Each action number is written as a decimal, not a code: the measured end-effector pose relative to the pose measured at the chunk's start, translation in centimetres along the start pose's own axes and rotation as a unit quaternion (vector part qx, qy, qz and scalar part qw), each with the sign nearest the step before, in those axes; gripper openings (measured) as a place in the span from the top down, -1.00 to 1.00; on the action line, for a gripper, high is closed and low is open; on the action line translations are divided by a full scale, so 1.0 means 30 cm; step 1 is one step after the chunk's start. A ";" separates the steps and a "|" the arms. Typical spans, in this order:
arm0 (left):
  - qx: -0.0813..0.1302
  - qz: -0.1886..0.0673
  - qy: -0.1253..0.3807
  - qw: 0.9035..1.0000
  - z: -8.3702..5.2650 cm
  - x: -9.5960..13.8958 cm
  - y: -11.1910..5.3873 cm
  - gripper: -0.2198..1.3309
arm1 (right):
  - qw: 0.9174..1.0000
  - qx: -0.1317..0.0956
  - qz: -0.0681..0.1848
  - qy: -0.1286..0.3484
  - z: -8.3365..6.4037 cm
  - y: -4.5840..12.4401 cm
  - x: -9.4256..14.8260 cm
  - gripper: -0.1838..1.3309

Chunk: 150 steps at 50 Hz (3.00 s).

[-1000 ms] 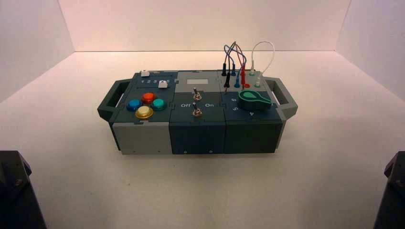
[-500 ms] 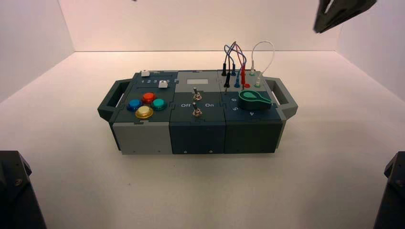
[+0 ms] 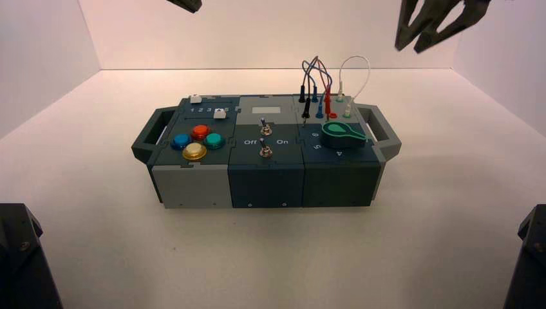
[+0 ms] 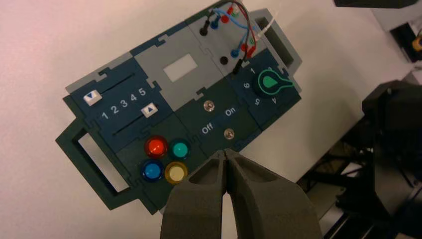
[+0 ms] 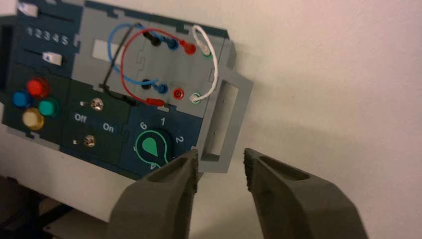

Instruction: Pull the white wire.

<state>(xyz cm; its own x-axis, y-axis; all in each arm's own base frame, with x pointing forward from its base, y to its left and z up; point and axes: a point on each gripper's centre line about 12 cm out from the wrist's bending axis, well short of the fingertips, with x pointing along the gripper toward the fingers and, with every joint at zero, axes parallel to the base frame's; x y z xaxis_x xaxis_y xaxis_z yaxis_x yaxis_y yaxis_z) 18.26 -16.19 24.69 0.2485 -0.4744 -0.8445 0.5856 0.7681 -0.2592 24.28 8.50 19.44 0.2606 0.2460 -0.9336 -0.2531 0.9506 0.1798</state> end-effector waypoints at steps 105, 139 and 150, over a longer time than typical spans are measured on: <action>0.032 -0.021 0.049 0.998 0.044 0.029 -0.067 0.93 | 0.998 -0.005 -0.007 0.065 0.089 0.076 0.345 0.30; 0.032 -0.021 0.048 0.998 0.045 0.027 -0.068 0.93 | 0.997 -0.021 -0.004 0.077 0.108 0.102 0.324 0.78; 0.033 -0.021 0.048 0.998 0.045 0.027 -0.068 0.93 | 0.997 -0.027 0.001 0.066 0.138 0.119 0.269 0.78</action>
<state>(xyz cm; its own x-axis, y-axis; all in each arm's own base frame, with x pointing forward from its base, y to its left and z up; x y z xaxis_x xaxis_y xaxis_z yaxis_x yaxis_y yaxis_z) 18.30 -18.71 25.16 0.1491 -0.4597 -0.8755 0.6436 0.7173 -0.2670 29.34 14.67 13.83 0.1360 0.2181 -0.9664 -0.3049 0.9373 0.1686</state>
